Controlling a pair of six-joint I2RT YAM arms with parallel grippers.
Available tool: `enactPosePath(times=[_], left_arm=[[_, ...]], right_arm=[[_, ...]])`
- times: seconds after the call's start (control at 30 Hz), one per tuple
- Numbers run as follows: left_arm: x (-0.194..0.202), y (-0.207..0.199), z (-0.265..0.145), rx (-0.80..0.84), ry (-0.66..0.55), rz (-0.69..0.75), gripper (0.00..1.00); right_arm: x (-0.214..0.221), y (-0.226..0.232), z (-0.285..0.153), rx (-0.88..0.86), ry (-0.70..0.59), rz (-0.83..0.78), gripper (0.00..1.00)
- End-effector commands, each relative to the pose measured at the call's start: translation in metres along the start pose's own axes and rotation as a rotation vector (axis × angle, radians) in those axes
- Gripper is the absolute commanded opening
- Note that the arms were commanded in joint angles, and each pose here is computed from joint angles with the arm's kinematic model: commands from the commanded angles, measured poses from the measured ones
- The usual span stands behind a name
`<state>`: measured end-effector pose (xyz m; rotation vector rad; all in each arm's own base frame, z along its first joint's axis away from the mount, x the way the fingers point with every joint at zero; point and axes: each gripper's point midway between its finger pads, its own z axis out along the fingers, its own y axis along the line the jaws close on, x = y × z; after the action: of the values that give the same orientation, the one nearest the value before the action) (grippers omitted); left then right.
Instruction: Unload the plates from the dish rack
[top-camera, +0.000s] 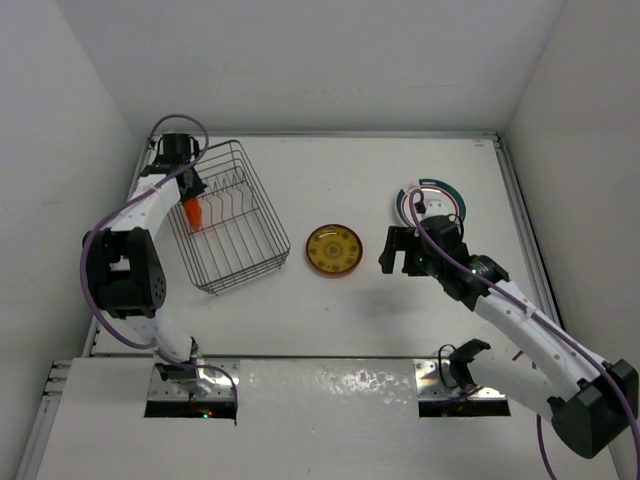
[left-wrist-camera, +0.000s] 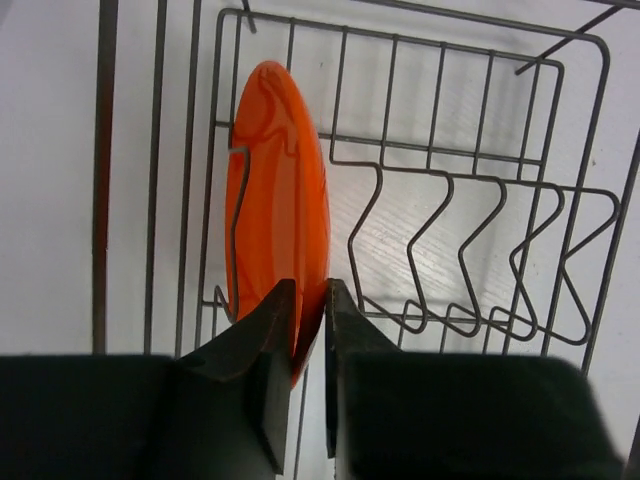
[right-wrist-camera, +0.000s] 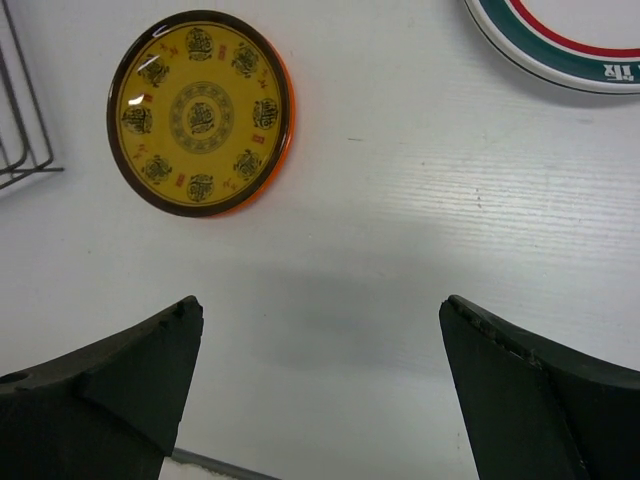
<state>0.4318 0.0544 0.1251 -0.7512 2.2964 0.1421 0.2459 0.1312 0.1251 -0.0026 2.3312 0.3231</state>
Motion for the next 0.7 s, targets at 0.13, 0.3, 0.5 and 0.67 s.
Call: enactPosePath(times=[0.13, 0.3, 0.5, 0.67], left_arm=[[-0.066, -0.001, -0.042, 0.000, -0.161, 0.019, 0.00], [-0.128, -0.024, -0.105, 0.131, -0.305, 0.096, 0.00], [-0.070, -0.182, -0.211, 0.524, -0.478, 0.683, 0.00], [0.063, -0.233, -0.235, 0.480, -0.555, 1.168, 0.00]], right_arm=[[-0.017, 0.023, -0.023, -0.109, -0.043, 0.048, 0.99], [-0.034, 0.028, -0.035, -0.128, -0.099, 0.090, 0.99], [-0.099, 0.051, -0.047, -0.183, -0.216, 0.212, 0.99], [-0.160, 0.063, -0.048, -0.365, -0.157, 0.405, 0.99]])
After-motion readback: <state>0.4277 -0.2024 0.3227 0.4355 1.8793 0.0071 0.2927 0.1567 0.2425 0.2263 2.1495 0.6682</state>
